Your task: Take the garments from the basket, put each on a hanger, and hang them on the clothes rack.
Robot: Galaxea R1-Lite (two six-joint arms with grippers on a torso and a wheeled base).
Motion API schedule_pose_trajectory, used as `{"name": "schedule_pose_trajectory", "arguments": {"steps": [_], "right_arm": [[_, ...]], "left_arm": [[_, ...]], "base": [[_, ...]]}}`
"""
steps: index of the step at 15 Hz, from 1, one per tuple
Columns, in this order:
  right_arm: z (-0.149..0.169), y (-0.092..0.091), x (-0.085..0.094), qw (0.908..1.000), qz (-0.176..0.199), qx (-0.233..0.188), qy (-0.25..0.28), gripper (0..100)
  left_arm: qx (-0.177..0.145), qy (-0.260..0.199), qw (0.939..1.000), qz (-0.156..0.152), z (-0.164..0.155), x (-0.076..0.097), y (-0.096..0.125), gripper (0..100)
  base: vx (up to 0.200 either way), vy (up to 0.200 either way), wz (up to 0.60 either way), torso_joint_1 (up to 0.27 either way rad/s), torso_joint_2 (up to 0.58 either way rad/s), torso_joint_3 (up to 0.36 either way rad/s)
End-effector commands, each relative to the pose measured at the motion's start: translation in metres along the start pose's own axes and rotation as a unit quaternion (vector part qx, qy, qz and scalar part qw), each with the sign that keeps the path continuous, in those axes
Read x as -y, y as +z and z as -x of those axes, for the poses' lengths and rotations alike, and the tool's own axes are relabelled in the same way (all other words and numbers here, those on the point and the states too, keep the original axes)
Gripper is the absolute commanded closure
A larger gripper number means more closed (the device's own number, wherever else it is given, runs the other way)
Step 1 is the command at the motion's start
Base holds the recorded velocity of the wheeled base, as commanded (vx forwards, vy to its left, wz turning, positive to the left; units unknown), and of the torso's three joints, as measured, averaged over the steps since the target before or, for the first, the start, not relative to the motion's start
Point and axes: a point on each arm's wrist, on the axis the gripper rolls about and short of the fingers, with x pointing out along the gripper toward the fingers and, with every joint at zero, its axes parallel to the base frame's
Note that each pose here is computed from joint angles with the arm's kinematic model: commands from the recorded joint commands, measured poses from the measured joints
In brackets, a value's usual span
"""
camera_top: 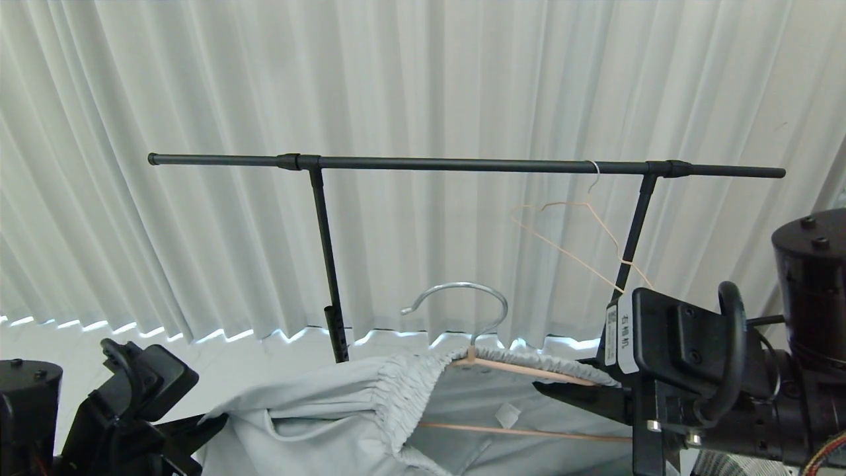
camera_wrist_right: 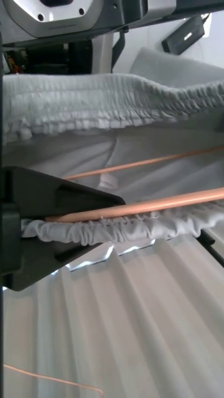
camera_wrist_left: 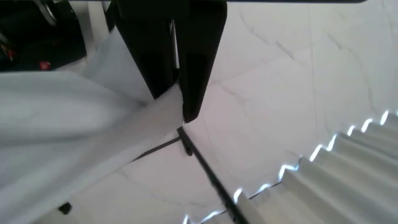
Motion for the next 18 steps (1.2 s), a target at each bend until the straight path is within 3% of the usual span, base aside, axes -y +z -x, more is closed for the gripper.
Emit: {"name": "schedule_pose_trajectory", "arguments": {"steps": [1,4,10,11,15,16,18], "right_arm": [[0.001,-0.001,0.0,1.0,-0.001,-0.004,0.001,100],[0.005,-0.001,0.001,1.0,-0.004,-0.008,-0.002,100],[0.005,-0.002,0.003,0.9998,-0.007,-0.012,-0.012,100],[0.005,-0.001,0.004,0.9998,-0.009,-0.011,-0.012,100],[0.007,-0.004,0.017,0.9978,-0.027,-0.026,-0.055,100],[0.007,-0.005,0.023,0.9944,-0.052,-0.04,-0.083,100],[0.007,-0.003,0.03,0.9813,-0.139,-0.07,-0.114,100]], "left_arm": [[-0.021,0.033,0.9988,0.028,-0.004,-0.013,-0.003,100],[-0.035,0.06,0.9963,0.051,-0.005,-0.023,-0.006,100],[-0.025,0.054,0.9975,0.039,-0.004,-0.02,-0.004,100],[-0.025,0.053,0.9975,0.039,-0.003,-0.02,-0.004,0],[0.006,0.056,0.9979,0.032,0.0,-0.018,0.001,0],[0.014,0.056,0.9979,0.03,0.002,-0.017,0.002,0],[0.026,0.061,0.9974,0.028,0.007,-0.017,0.003,0]], "base": [[0.0,0.0,0.0,0.0,0.0,0.0],[0.0,0.0,0.0,0.0,0.0,0.0],[0.0,0.0,0.0,0.0,0.0,0.0],[0.0,0.0,0.0,0.0,0.0,0.0],[0.0,0.0,0.0,0.0,0.0,0.0],[0.0,0.0,0.0,0.0,0.0,0.0],[0.0,0.0,0.0,0.0,0.0,0.0]]}}
